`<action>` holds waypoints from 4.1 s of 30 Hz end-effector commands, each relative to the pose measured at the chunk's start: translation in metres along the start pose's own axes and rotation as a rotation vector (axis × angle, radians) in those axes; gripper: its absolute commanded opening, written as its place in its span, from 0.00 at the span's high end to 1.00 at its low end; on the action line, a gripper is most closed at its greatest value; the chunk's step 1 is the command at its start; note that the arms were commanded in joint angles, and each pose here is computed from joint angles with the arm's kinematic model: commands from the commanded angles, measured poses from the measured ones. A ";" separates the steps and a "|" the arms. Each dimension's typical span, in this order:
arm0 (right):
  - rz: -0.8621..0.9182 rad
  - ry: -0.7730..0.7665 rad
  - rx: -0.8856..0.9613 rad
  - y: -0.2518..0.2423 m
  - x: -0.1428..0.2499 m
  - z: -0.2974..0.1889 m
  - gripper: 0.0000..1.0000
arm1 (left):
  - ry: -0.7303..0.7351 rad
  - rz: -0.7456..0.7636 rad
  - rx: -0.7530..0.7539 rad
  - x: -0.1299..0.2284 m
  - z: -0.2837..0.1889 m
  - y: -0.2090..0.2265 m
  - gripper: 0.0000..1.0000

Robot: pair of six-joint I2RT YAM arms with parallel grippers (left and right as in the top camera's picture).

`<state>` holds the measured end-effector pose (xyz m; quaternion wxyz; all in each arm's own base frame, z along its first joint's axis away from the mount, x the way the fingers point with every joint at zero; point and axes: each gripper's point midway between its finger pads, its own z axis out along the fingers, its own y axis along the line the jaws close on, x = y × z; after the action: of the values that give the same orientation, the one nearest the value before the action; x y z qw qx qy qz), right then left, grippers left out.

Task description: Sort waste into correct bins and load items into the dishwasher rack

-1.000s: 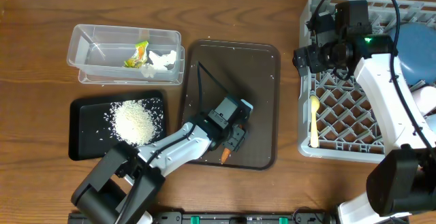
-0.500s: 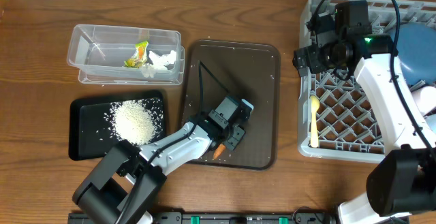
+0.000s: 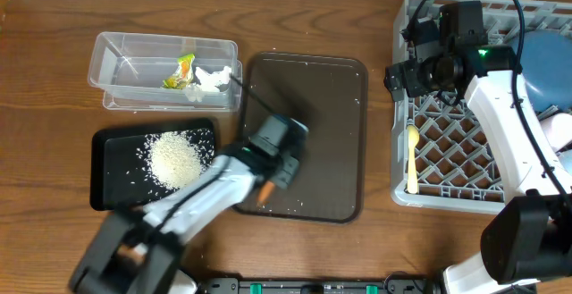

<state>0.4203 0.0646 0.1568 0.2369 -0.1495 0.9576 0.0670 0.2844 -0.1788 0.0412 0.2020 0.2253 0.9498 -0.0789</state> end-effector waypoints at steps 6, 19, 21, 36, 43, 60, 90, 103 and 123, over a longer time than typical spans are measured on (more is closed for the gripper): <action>0.009 0.008 -0.008 0.004 0.001 0.003 0.01 | -0.250 -0.255 -0.163 -0.036 -0.086 0.103 0.80; 0.009 0.008 -0.008 0.004 0.001 0.003 0.01 | -0.129 -0.830 -0.369 0.063 -0.094 0.236 0.81; 0.009 0.008 -0.009 0.004 0.001 0.003 0.01 | -0.096 -0.883 -0.381 0.078 -0.089 0.247 0.81; 0.011 0.019 -0.010 0.004 0.004 0.003 0.01 | 0.032 -1.046 -0.379 0.119 -0.044 0.271 0.73; 0.014 0.019 -0.008 0.002 0.004 0.003 0.01 | 0.000 -1.041 -0.377 0.111 -0.050 0.273 0.50; 0.206 -0.184 0.050 -0.019 -0.044 -0.003 0.01 | -0.397 -0.527 -0.164 -0.038 -0.127 0.187 0.46; 0.469 -0.258 0.238 -0.096 0.064 -0.119 0.01 | -0.336 -0.461 -0.217 0.014 -0.209 0.115 0.22; 0.530 -0.445 0.339 -0.064 0.144 -0.131 0.01 | -0.527 -0.441 -0.240 0.029 -0.238 0.103 0.12; 0.590 -0.174 0.293 -0.039 0.206 -0.106 0.01 | -0.514 -0.443 -0.239 0.031 -0.236 0.103 0.09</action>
<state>0.2144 -0.0471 0.1514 0.3086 0.1733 0.9352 0.0064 0.2241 -0.0198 0.2393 0.4416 -0.0327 0.8942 -0.0655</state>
